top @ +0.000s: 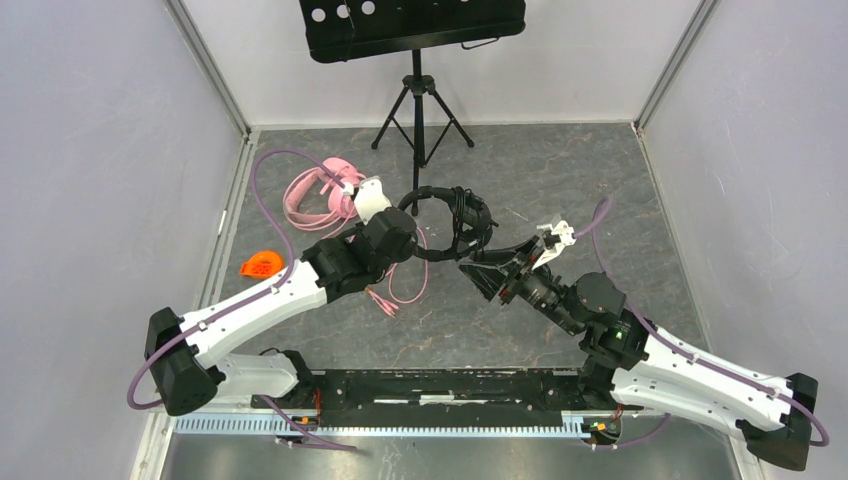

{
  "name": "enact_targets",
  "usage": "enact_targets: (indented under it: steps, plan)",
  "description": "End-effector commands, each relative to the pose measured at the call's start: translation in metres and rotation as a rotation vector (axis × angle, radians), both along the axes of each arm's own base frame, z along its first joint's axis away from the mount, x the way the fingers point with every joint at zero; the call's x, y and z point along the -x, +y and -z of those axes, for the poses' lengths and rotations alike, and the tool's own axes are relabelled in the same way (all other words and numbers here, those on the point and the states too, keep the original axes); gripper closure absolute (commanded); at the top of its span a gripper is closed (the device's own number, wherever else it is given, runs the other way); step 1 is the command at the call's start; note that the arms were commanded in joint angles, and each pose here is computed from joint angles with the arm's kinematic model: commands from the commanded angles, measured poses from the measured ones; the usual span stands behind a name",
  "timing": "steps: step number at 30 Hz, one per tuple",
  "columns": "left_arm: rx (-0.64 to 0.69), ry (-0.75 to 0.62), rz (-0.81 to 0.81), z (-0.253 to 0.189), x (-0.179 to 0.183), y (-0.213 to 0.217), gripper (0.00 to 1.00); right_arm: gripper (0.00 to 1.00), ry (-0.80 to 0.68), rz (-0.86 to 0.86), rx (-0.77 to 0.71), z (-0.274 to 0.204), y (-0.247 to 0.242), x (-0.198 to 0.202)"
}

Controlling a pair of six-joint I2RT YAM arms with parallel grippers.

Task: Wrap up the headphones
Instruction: Wrap the headphones around the headphones.

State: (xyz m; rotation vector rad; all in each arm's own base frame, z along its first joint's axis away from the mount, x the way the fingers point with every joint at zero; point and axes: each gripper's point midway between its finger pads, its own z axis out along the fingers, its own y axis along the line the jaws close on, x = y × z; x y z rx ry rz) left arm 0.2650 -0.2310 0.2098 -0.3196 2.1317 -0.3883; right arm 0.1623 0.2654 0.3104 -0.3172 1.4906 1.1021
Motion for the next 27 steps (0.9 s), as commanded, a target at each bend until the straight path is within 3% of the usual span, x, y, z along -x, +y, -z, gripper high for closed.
enact_targets:
  steps: [1, 15, 27]
  plan:
    - [0.086, -0.110, -0.029, -0.035, -0.011, -0.003, 0.98, 0.55, -0.029, 0.039, -0.001, -0.006, -0.006, -0.005]
    - [0.185, -0.174, 0.003, -0.055, -0.009, -0.008, 0.98, 0.63, -0.053, 0.077, 0.131, 0.030, -0.005, -0.015]
    - [0.241, -0.257, -0.001, -0.066, -0.012, -0.006, 0.98, 0.51, -0.135, -0.139, 0.083, 0.000, 0.003, 0.025]
